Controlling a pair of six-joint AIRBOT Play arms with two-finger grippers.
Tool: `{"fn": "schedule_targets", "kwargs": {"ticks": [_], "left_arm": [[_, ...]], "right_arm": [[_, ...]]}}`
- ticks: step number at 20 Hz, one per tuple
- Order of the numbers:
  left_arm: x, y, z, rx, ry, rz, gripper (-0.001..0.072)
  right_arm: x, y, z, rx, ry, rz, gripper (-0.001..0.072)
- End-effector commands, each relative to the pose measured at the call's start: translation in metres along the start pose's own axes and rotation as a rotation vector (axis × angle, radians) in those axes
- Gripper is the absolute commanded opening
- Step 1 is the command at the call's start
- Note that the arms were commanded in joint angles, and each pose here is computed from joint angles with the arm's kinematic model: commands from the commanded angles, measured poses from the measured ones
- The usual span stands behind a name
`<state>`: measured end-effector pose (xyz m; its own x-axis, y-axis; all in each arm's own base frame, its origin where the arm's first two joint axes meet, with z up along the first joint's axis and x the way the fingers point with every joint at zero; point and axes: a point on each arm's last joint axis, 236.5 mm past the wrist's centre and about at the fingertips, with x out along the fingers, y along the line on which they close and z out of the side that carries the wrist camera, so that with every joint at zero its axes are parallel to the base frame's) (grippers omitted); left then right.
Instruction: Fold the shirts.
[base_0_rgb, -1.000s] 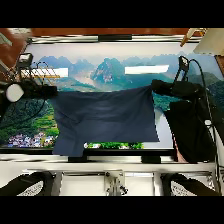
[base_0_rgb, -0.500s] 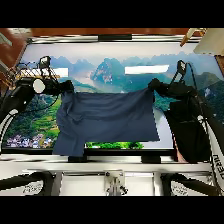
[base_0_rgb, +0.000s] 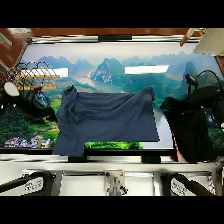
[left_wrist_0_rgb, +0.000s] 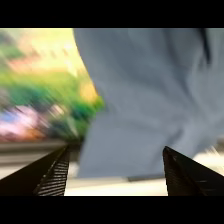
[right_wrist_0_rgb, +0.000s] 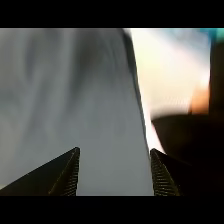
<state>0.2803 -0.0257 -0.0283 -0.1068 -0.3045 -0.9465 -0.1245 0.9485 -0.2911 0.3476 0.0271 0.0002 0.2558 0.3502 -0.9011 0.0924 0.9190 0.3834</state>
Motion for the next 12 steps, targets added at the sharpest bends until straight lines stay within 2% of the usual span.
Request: {"fn": "schedule_targets", "kwargs": {"ticks": [1, 5, 12], "left_arm": [[0.035, -0.008, -0.05, -0.011, 0.109, -0.184, 0.072], [0.064, -0.001, -0.053, 0.028, 0.077, -0.185, 0.072], [0.067, 0.014, -0.039, 0.073, 0.017, -0.121, 0.072]], "right_arm": [[-0.002, -0.002, -0.04, -0.002, 0.152, 0.033, 0.0549], [-0.002, 0.009, -0.036, 0.01, 0.135, 0.073, 0.0549], [-0.002, 0.009, -0.036, 0.011, 0.134, 0.075, 0.0549]]}}
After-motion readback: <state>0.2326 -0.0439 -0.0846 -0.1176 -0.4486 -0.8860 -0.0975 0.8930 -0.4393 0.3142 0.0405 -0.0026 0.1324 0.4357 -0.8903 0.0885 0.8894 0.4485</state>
